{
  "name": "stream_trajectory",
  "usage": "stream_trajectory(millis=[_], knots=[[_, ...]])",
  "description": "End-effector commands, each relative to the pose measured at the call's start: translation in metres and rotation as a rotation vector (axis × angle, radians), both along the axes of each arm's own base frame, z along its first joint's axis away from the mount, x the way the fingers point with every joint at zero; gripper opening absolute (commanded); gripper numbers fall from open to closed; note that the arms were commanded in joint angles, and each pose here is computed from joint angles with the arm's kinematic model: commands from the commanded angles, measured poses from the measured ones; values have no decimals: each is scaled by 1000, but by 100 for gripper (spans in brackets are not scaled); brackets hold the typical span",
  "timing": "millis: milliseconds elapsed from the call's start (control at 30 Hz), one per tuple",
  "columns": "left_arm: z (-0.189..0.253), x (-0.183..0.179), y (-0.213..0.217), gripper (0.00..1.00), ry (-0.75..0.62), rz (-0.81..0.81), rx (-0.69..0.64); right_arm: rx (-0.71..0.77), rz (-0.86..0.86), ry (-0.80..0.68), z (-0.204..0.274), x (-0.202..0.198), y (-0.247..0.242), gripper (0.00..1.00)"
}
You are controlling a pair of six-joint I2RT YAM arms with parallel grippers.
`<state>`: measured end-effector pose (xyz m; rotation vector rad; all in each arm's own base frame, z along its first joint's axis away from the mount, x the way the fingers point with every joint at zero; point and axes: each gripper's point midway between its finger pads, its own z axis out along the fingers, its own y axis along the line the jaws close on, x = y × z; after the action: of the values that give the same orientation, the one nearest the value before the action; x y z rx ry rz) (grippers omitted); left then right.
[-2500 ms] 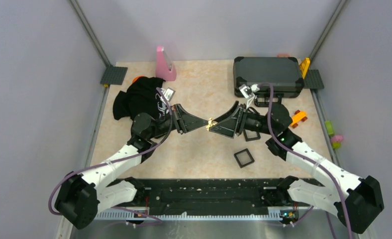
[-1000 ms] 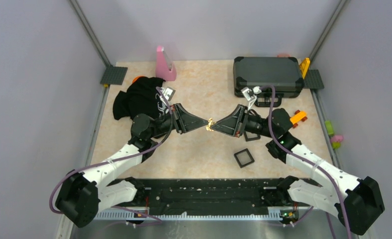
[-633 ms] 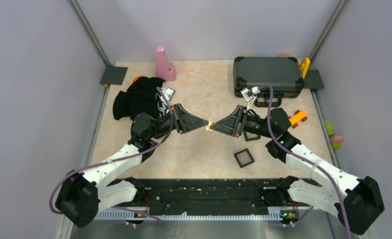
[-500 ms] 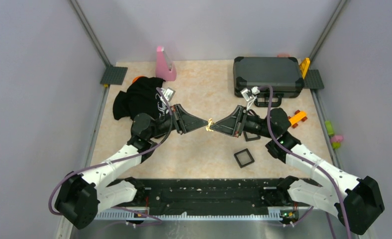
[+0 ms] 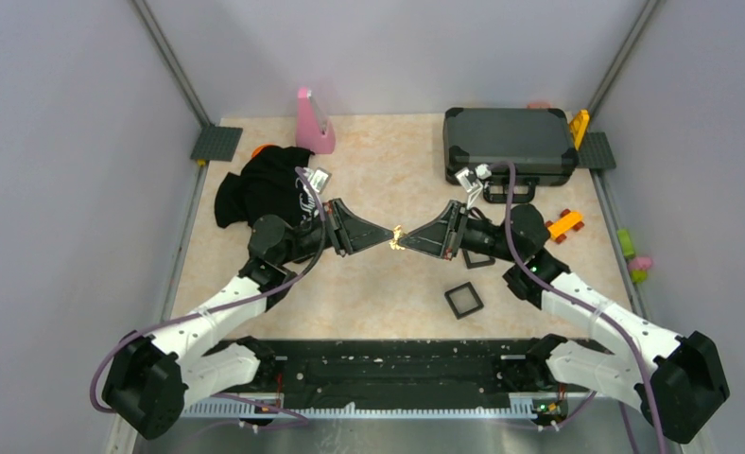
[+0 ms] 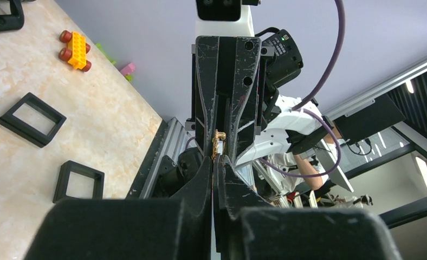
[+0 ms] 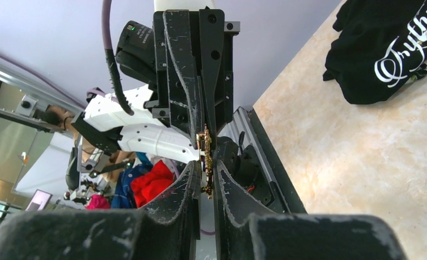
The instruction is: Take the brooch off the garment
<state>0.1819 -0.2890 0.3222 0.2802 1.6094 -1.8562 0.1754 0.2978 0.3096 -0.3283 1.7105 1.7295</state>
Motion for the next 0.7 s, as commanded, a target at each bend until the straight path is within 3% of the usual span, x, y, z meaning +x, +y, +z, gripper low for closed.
stream_trajectory(millis=[0, 667], knots=[[24, -20, 2, 0, -98, -61, -27, 12, -87, 3, 7, 20, -1, 9], [23, -26, 3, 0, -121, -64, -2, 23, -139, 44, 2, 31, -6, 9]])
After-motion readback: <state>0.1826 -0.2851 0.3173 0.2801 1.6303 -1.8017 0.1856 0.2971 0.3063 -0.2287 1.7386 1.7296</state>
